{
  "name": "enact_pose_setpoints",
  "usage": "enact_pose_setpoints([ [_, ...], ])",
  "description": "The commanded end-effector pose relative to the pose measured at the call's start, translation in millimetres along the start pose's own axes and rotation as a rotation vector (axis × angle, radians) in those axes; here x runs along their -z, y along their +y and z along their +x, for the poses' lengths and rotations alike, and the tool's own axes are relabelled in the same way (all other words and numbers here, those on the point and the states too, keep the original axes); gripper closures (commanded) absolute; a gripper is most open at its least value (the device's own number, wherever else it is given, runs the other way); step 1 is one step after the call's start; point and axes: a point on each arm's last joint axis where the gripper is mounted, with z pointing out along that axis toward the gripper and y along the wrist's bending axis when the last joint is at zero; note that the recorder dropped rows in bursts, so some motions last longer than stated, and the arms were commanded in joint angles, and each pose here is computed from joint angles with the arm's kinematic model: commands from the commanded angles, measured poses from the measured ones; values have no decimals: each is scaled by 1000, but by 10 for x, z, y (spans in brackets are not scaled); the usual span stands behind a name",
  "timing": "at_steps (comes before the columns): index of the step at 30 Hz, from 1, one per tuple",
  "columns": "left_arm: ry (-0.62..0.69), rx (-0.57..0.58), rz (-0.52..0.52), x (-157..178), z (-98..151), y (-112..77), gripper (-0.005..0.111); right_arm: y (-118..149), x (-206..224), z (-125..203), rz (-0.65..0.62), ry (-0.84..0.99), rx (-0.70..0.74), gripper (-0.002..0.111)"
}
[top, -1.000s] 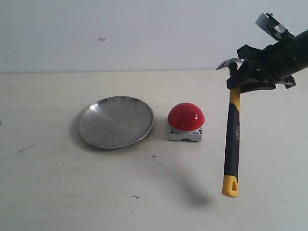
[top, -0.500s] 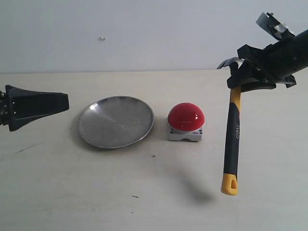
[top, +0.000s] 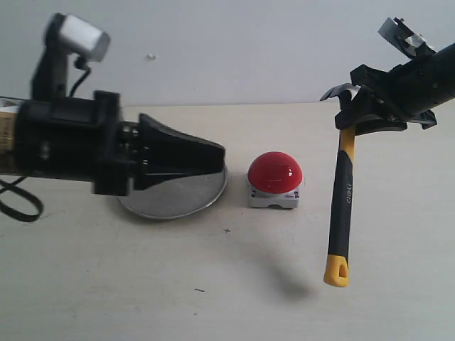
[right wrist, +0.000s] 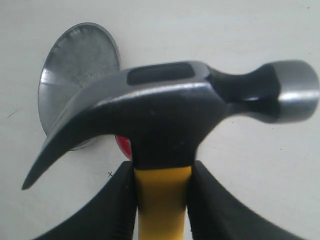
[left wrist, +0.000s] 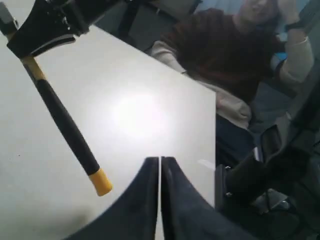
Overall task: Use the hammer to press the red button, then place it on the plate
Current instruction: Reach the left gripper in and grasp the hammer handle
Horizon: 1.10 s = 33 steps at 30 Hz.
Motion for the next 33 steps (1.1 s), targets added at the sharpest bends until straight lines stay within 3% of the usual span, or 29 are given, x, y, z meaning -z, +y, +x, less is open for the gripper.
enact_pose_setpoints([
  [1, 80, 74, -125, -401, 74, 192, 86, 93, 90, -60, -32, -45, 1, 108],
  [5, 141, 148, -97, -680, 197, 312, 58, 138, 76, -76, -60, -61, -15, 108],
  [9, 167, 189, -99, -793, 234, 434, 47, 237, 27, -89, -99, -74, -19, 108],
  [22, 186, 163, -187, -955, 221, 677, 47, 380, 1, -59, -172, -43, -15, 108],
  [33, 289, 228, -159, -1311, 328, 731, 47, 377, 1, -59, -169, -44, -9, 108],
])
